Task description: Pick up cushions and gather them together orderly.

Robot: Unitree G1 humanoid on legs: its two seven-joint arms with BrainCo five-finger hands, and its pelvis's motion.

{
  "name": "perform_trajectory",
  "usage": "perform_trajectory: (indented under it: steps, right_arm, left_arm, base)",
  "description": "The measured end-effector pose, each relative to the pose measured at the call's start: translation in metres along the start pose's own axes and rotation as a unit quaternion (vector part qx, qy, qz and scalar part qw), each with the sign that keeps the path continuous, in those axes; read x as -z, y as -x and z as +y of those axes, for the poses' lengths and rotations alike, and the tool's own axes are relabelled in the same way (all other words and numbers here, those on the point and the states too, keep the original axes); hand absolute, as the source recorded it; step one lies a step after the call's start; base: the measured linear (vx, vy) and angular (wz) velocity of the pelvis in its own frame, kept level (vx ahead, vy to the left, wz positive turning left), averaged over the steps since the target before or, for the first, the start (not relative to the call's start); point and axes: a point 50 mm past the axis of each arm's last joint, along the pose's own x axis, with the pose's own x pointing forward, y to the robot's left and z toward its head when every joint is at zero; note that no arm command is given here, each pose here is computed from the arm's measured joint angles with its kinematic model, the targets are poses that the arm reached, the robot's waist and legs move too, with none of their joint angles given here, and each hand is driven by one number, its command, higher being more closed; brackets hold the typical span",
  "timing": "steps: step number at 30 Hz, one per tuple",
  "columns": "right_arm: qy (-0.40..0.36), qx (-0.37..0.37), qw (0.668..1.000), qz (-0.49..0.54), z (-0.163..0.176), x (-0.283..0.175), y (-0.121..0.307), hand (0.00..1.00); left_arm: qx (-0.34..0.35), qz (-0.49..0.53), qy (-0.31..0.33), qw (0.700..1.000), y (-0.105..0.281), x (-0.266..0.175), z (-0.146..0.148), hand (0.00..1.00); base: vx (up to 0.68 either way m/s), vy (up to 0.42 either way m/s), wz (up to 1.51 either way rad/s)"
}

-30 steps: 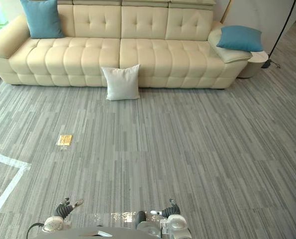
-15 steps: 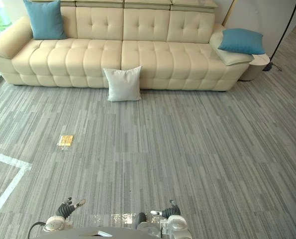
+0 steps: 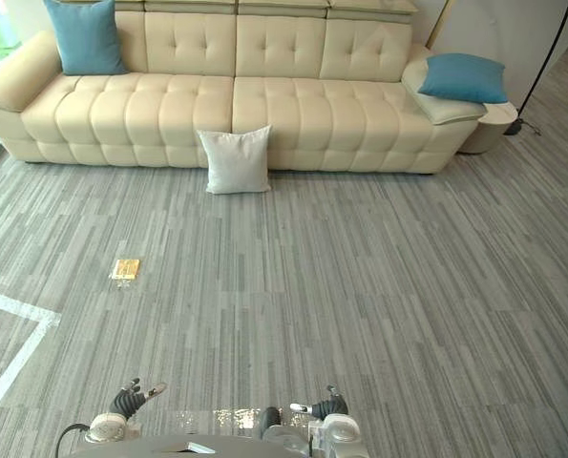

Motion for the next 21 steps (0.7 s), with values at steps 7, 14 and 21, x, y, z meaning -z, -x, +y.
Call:
perform_trajectory:
  steps: [7, 14, 21]
  right_arm:
    - [-0.019, -0.007, 0.999, -0.027, 0.008, -0.013, 0.0, 0.0]
    - [-0.013, -0.011, 0.999, -0.04, 0.013, -0.024, -0.002, 0.0]
    - [-0.022, -0.031, 0.998, -0.042, 0.026, -0.029, -0.002, 0.0]
  left_arm:
    - [-0.007, -0.036, 0.062, 0.997, -0.002, -0.022, -0.001, 0.0]
    - [-0.014, -0.057, 0.103, 0.993, -0.003, -0.033, -0.002, 0.0]
    - [-0.065, -0.052, 0.142, 0.986, -0.003, -0.028, 0.026, 0.0]
  base:
    - [0.25, -0.095, 0.02]
    - [0.36, 0.178, -0.38]
    - [0.59, 0.268, -0.21]
